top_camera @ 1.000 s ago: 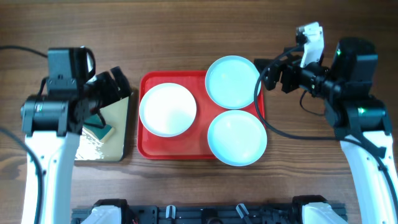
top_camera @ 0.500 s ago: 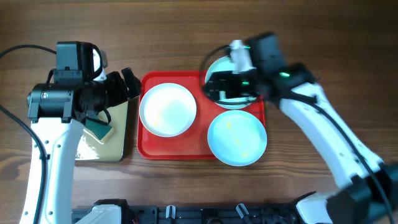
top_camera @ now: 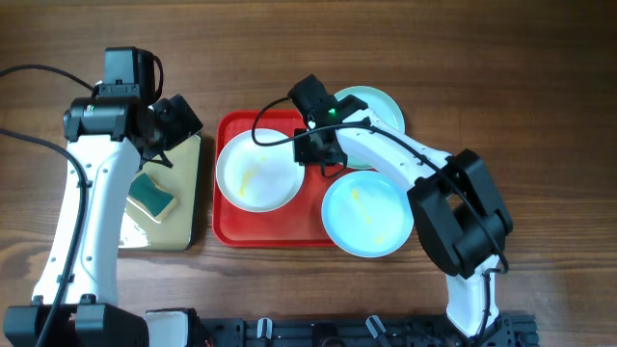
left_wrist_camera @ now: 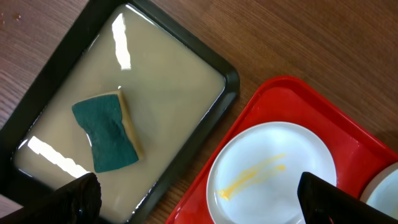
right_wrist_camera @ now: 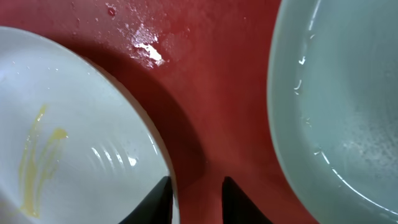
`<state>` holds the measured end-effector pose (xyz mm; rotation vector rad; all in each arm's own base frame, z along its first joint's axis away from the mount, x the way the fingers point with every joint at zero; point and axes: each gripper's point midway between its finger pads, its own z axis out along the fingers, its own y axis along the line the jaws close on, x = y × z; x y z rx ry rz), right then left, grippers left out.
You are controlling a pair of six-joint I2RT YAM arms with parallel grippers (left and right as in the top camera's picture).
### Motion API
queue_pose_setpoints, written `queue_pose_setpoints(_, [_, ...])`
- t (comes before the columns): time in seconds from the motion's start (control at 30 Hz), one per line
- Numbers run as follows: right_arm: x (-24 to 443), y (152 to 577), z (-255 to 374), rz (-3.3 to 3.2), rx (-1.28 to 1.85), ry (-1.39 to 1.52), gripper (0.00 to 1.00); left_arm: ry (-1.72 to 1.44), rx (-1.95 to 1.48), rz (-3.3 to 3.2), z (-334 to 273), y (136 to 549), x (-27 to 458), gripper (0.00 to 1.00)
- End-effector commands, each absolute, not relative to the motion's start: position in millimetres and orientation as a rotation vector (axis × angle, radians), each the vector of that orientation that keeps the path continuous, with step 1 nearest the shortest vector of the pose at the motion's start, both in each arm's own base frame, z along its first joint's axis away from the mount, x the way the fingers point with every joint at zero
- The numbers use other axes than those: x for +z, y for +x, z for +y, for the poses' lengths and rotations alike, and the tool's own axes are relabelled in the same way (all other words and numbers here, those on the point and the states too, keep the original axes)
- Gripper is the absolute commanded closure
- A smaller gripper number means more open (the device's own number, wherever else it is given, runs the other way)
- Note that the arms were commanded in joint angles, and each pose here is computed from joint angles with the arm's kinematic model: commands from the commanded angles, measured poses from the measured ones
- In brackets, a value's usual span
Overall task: Clean dirty plates on tray and stack at the side
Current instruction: 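Move right gripper to the white plate rim and grip it, then grasp the green-yellow sponge in the black tray with left gripper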
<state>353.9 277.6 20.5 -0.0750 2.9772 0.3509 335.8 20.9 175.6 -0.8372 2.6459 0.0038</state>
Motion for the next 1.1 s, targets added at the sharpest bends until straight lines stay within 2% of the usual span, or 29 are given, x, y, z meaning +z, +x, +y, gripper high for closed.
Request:
queue_pose_setpoints(0.0, [-8.0,338.1,277.3,3.057,0.333,0.044,0.76,-0.862,0.027,2.625,26.1,341.6,177.0,0.0])
queue_pose_setpoints(0.07, [-14.6,331.1,281.6,3.086,0.352,0.038,0.78,-0.863,0.029,2.628,26.1,342.0,175.6,0.0])
queue_pose_setpoints(0.27, [-15.7,316.3,295.6,3.091,0.342,-0.076,0.96,-0.861,0.029,2.618,26.7,344.3,176.5,0.0])
queue_pose_setpoints(0.33, [-17.0,322.5,289.3,3.054,0.259,-0.084,0.96,-0.861,0.029,2.617,26.7,344.4,176.5,0.0])
queue_pose_setpoints(0.43, [-14.8,348.3,278.4,2.915,0.114,-0.301,0.95,-0.86,0.026,2.611,26.7,345.9,177.1,0.0])
queue_pose_setpoints(0.5, [-11.2,360.9,284.3,2.831,0.112,-0.454,0.94,-0.858,0.022,2.604,26.6,347.7,177.8,0.0])
queue_pose_setpoints(0.57, [-8.9,367.3,288.4,2.797,0.128,-0.481,0.94,-0.858,0.021,2.603,26.6,347.9,177.9,0.0])
queue_pose_setpoints(0.63, [-8.3,361.3,291.4,2.831,0.183,-0.486,0.88,-0.858,0.022,2.604,26.6,347.6,177.8,0.0])
queue_pose_setpoints(0.7, [-2.2,354.4,296.4,2.885,0.295,-0.486,0.53,-0.859,0.023,2.609,26.6,346.7,177.4,0.0])
queue_pose_setpoints(0.73, [1.0,351.0,295.3,2.928,0.356,-0.461,0.45,-0.859,0.026,2.615,26.5,345.1,176.8,0.0])
queue_pose_setpoints(0.77, [2.3,345.1,290.4,2.997,0.438,-0.386,0.45,-0.853,0.027,2.637,25.4,341.2,175.1,0.0])
queue_pose_setpoints(0.83, [2.8,337.2,286.7,3.07,0.533,-0.292,0.51,-0.818,0.036,2.683,23.9,333.8,172.4,0.0])
queue_pose_setpoints(0.9, [2.0,338.1,288.2,3.071,0.56,-0.259,0.69,-0.797,0.05,2.713,23.8,328.3,170.6,0.01])
queue_pose_setpoints(1.07, [-4.4,344.2,295.2,3.03,0.554,-0.191,0.82,-0.8,0.043,2.697,23.9,334.1,154.6,0.0])
